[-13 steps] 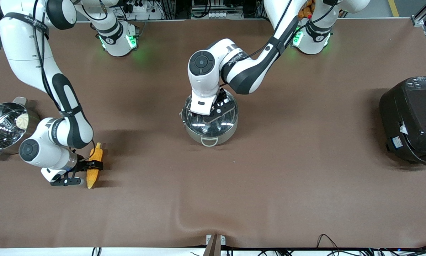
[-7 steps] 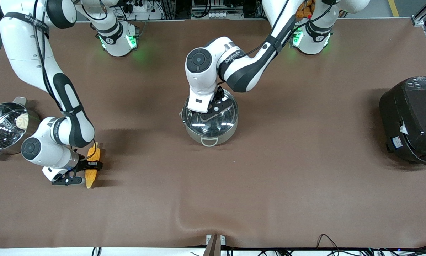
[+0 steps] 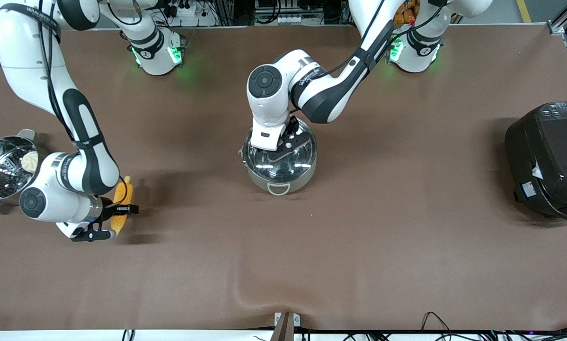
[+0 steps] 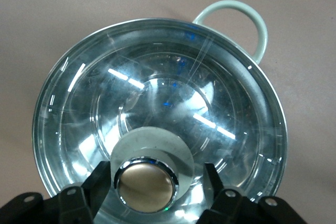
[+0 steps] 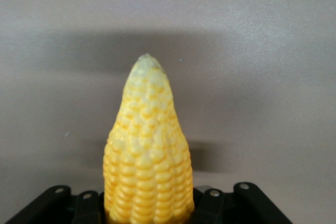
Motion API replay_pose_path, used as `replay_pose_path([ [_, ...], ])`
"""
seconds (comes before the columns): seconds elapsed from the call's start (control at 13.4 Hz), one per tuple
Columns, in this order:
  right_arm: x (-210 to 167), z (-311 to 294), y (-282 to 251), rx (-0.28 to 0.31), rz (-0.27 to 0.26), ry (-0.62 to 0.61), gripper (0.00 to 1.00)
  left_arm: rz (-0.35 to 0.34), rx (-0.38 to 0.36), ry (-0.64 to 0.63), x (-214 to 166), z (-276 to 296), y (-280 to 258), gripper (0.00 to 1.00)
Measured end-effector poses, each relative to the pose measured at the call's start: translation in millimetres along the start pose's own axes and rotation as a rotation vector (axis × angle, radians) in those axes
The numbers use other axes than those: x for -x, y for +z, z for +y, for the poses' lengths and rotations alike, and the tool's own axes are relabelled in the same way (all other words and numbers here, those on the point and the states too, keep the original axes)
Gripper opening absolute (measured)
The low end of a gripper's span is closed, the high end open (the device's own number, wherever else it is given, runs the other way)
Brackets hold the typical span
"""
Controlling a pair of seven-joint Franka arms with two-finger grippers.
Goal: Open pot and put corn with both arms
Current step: 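Grasp the lid knob with the left gripper while the right gripper grasps the corn, then lift the lid aside with the left gripper while the right gripper carries corn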
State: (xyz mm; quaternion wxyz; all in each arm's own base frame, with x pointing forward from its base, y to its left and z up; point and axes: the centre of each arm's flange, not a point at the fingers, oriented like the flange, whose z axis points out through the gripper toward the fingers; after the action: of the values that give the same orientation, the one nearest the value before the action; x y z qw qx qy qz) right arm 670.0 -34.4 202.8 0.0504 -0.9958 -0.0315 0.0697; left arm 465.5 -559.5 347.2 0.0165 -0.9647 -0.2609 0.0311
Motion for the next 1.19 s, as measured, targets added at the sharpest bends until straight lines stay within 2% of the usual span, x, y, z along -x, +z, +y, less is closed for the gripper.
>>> replay_pose_path([
  [0.07,2,-2,-3,-0.006,-0.018,-0.002,0.02,0.000,-0.001,0.000,0,0,0,0.76],
  [0.22,7,-6,-11,-0.016,-0.049,-0.007,0.02,0.000,-0.003,0.000,0,0,1,0.71],
  [0.3,7,-11,-17,-0.021,-0.052,-0.014,0.02,-0.001,-0.004,0.000,0,-1,2,0.71],
  [0.45,7,-27,-28,-0.032,-0.043,-0.036,0.02,-0.002,-0.013,0.000,0,-2,5,0.60],
  [0.52,6,-35,-33,-0.038,-0.038,-0.048,0.02,-0.002,-0.015,0.000,0,-2,5,0.60],
  [0.6,6,-41,-38,-0.044,-0.032,-0.055,0.02,-0.003,-0.017,-0.001,0,-3,4,0.51],
  [0.82,5,-53,-44,-0.075,-0.021,-0.056,0.02,-0.003,-0.017,-0.002,-1,-3,4,0.50],
  [1.19,3,-80,-49,-0.082,-0.014,-0.059,0.02,-0.004,-0.031,-0.009,-2,-8,-15,0.50],
])
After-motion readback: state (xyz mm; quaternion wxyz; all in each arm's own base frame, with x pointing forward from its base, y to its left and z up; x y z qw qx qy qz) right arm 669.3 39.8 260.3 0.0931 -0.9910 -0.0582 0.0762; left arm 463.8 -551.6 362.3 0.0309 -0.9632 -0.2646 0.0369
